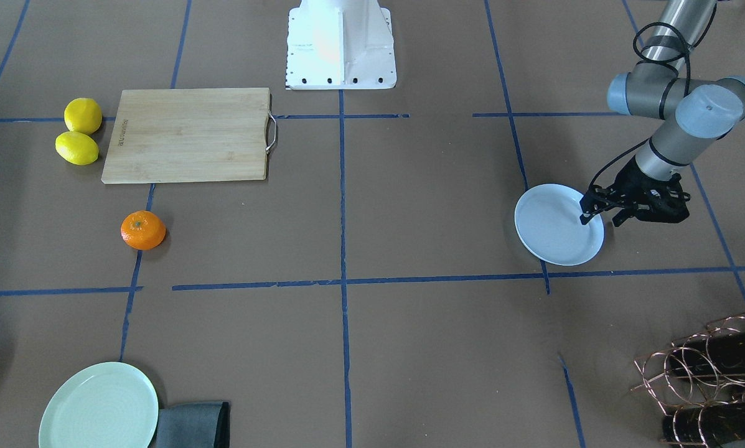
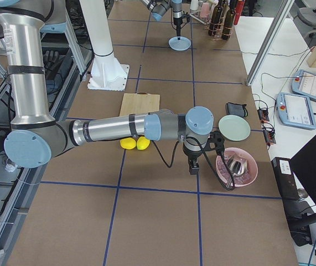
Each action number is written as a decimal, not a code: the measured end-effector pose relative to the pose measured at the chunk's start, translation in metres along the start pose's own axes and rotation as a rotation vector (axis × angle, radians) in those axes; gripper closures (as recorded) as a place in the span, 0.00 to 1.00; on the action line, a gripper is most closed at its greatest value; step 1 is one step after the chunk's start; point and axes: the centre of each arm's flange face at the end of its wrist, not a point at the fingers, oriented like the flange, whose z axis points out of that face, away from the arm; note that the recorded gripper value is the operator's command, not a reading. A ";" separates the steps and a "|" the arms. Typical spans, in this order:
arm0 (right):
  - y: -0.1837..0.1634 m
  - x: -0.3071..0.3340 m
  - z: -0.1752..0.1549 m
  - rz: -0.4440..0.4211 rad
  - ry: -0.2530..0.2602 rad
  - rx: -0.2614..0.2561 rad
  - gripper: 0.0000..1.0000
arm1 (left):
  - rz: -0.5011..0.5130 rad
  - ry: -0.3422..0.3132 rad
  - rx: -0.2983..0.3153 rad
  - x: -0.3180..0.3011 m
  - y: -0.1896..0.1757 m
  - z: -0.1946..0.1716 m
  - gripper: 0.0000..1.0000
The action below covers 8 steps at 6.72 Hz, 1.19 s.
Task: Pick orange to plate
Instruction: 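Grasp the rim of the light blue plate with the left gripper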
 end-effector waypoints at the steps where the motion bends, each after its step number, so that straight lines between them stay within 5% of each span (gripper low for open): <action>1: 0.000 0.000 0.000 0.000 0.000 0.000 0.00 | -0.004 0.001 0.000 0.001 0.000 0.000 0.91; 2: 0.000 0.000 0.000 0.000 0.000 0.000 0.00 | -0.005 0.001 0.002 0.002 0.000 0.000 1.00; 5: 0.000 0.000 0.000 0.000 0.000 0.001 0.00 | 0.015 0.032 0.021 0.016 -0.001 -0.017 1.00; 8: -0.001 -0.005 0.002 -0.007 -0.002 -0.003 0.00 | -0.021 0.106 0.036 0.059 -0.050 -0.095 1.00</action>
